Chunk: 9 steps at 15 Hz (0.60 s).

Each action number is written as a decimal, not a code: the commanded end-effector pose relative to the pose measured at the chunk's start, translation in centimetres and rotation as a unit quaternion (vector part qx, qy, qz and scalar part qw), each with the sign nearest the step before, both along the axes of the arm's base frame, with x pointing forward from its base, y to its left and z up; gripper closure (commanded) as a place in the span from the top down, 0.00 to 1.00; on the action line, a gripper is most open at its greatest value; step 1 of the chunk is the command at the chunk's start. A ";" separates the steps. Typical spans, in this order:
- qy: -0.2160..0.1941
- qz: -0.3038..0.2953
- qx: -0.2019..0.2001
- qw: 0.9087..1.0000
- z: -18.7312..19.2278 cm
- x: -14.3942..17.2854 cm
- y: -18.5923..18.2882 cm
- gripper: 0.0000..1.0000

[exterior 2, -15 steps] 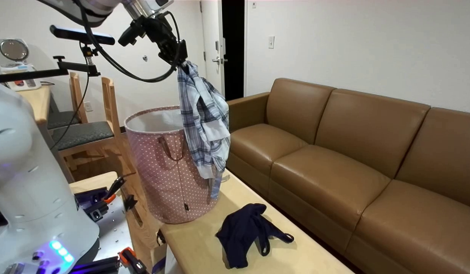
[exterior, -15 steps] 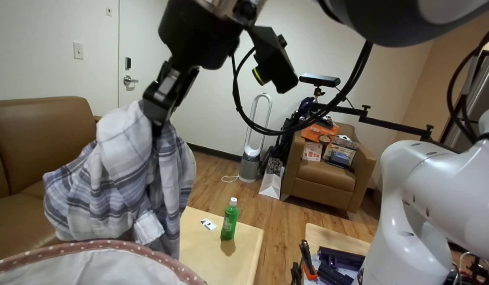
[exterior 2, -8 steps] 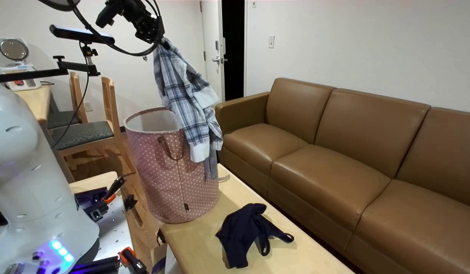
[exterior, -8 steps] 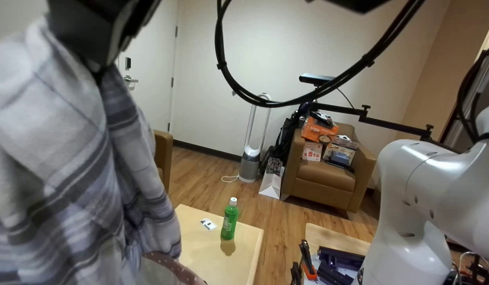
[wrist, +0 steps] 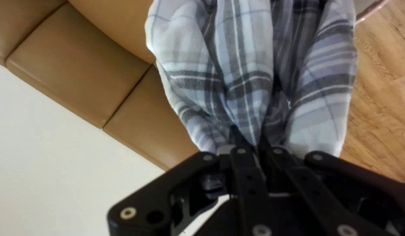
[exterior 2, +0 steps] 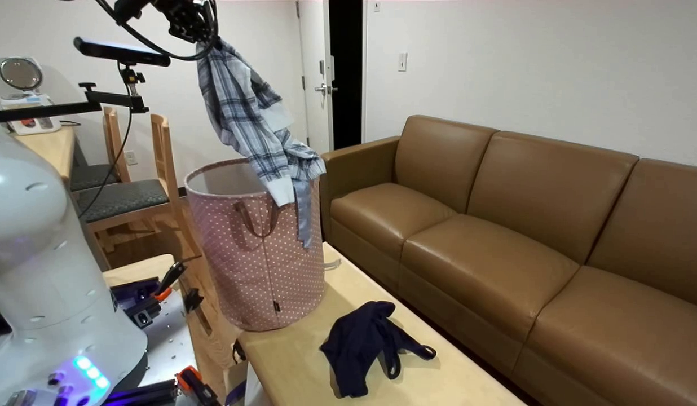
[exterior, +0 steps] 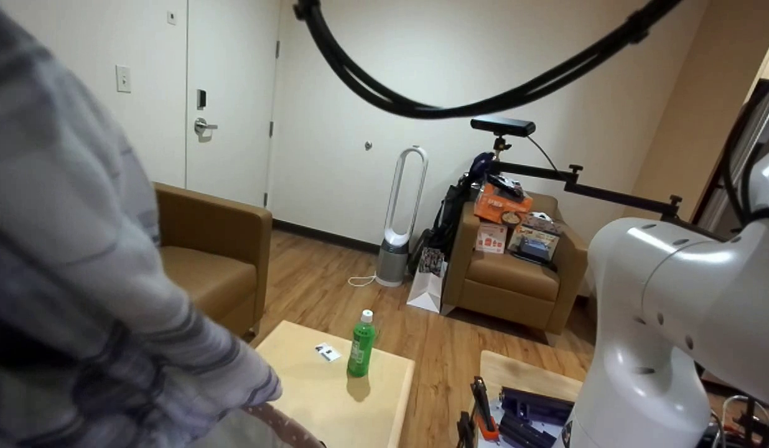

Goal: Put the pajama pants in the laundry bin

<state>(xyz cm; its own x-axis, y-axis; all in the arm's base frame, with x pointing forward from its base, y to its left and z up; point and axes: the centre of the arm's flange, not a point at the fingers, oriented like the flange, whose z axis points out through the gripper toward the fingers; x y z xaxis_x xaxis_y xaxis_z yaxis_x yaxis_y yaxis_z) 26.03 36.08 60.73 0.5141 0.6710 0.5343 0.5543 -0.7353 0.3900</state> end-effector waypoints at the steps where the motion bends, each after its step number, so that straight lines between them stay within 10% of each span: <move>1: -0.015 0.072 0.005 0.997 1.7 -0.9 3.0 0.07; 9: 0.008 0.027 0.029 0.999 -3.0 5.3 -1.8 0.08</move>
